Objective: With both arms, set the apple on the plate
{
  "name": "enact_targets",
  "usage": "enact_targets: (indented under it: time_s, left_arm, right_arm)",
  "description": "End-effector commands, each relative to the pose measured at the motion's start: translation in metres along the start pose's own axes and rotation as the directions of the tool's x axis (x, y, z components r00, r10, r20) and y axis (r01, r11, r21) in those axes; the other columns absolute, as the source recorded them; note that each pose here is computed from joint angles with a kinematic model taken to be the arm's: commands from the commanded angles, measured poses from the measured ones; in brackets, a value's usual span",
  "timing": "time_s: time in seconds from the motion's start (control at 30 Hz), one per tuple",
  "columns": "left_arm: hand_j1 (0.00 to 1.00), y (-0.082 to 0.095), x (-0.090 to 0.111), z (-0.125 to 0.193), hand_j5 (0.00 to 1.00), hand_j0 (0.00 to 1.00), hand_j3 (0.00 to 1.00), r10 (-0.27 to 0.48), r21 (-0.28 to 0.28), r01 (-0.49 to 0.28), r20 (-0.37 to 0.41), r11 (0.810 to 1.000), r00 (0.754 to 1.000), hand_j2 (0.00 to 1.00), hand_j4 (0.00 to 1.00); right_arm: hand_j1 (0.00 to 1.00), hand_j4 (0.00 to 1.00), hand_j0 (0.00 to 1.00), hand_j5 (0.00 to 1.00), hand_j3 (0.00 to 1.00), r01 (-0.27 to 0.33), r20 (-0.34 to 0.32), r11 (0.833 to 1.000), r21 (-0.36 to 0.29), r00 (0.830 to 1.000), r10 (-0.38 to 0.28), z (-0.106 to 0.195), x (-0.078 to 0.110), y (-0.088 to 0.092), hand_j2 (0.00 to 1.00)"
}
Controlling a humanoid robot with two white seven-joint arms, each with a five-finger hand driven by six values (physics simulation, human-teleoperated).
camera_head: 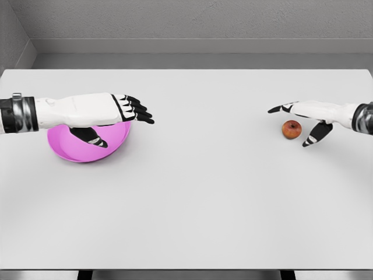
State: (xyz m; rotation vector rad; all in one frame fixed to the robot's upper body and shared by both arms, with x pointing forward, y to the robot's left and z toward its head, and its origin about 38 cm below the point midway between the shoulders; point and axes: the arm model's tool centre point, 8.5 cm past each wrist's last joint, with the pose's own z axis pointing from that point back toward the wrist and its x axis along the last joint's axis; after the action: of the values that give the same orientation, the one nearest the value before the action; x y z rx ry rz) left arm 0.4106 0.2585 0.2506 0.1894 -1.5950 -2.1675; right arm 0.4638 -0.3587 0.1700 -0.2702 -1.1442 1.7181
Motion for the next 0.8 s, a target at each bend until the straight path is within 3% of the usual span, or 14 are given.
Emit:
enact_targets:
  time_s: [0.0, 0.1, 0.2, 0.43, 0.7, 0.77]
  left_arm:
    - [0.97, 0.0, -0.001, 0.0, 0.97, 0.97, 0.97, -0.006, -0.003, 0.006, -0.006, 1.0, 1.0, 0.97, 0.97]
    - [0.92, 0.001, 0.002, -0.005, 0.92, 0.92, 0.92, -0.012, -0.001, 0.012, 0.004, 1.0, 1.0, 0.92, 0.92]
    - [1.0, 0.001, 0.002, -0.006, 1.0, 1.0, 1.0, -0.01, 0.001, 0.01, 0.006, 1.0, 1.0, 1.0, 1.0]
    - [1.0, 0.0, 0.001, -0.005, 1.0, 1.0, 1.0, -0.011, -0.014, 0.011, 0.005, 1.0, 1.0, 1.0, 1.0]
    - [1.0, 0.005, 0.0, -0.004, 1.0, 1.0, 1.0, -0.021, -0.011, 0.021, 0.0, 1.0, 1.0, 1.0, 1.0]
    - [1.0, 0.005, 0.0, -0.004, 1.0, 1.0, 1.0, -0.022, -0.009, 0.022, 0.0, 1.0, 1.0, 1.0, 1.0]
  right_arm:
    - [1.0, 1.0, 1.0, 1.0, 1.0, 0.018, 0.0, 1.0, 0.009, 1.0, -0.018, -0.005, -0.003, 0.006, 1.0]
    - [1.0, 1.0, 1.0, 1.0, 1.0, 0.022, -0.009, 1.0, 0.005, 1.0, -0.022, -0.004, -0.008, 0.004, 1.0]
    - [1.0, 1.0, 1.0, 1.0, 1.0, 0.025, -0.017, 1.0, 0.002, 1.0, -0.025, -0.001, -0.014, 0.003, 1.0]
    - [1.0, 1.0, 1.0, 1.0, 1.0, 0.02, -0.042, 1.0, 0.016, 0.999, -0.019, -0.006, -0.02, 0.006, 1.0]
    - [1.0, 1.0, 1.0, 1.0, 1.0, 0.009, -0.022, 1.0, 0.006, 1.0, -0.009, -0.007, -0.019, 0.002, 1.0]
    - [0.96, 0.96, 0.96, 0.96, 0.96, 0.009, -0.021, 1.0, 0.006, 1.0, -0.009, -0.008, -0.018, 0.002, 0.96]
